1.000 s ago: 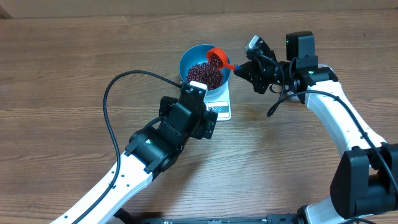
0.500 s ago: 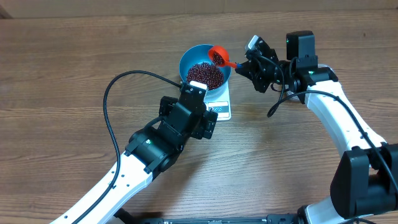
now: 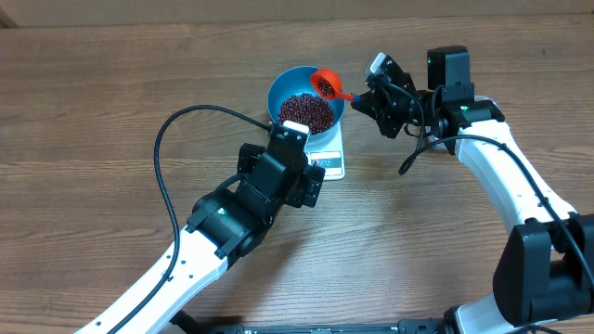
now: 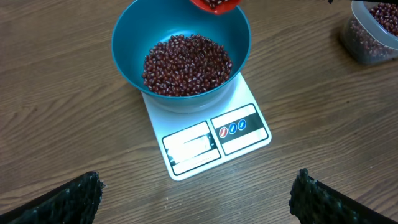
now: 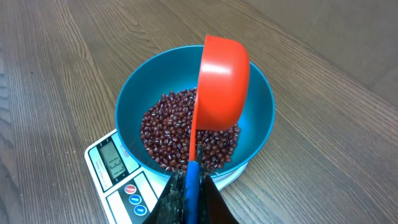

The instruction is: Scoop item into bowl and weigh 150g on scale

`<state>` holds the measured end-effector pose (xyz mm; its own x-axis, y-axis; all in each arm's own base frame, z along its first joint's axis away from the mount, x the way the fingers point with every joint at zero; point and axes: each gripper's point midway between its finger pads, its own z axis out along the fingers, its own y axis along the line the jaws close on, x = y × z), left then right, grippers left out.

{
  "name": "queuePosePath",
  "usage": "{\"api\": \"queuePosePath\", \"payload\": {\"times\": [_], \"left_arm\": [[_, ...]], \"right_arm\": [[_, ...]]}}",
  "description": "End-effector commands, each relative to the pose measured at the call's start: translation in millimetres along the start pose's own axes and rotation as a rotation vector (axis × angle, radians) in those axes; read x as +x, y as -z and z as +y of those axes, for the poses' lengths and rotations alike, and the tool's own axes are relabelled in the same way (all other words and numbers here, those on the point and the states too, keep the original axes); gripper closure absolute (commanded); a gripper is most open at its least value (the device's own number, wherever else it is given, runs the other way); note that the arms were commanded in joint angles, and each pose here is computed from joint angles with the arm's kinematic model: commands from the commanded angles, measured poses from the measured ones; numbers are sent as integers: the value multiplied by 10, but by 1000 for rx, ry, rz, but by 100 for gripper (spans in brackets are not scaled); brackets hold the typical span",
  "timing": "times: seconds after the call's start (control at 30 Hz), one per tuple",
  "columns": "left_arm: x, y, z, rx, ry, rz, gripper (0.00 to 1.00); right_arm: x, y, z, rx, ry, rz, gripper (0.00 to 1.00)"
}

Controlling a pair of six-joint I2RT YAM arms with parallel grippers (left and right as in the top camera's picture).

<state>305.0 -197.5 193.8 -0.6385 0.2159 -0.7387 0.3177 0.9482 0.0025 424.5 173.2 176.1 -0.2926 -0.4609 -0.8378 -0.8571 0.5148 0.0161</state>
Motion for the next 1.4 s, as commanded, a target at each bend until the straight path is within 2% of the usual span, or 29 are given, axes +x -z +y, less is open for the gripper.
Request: {"api": "queuePosePath", "payload": {"times": [0.0, 1.2, 1.37], "left_arm": [[38, -39, 20, -16, 9, 10, 0], [37, -39, 20, -16, 9, 9, 0], [38, -39, 20, -16, 9, 10, 1]], "right_arm": [[-2, -25, -11, 2, 13, 1, 96], [-2, -25, -11, 2, 16, 1, 96], [0, -25, -9, 1, 112, 1, 96]]}}
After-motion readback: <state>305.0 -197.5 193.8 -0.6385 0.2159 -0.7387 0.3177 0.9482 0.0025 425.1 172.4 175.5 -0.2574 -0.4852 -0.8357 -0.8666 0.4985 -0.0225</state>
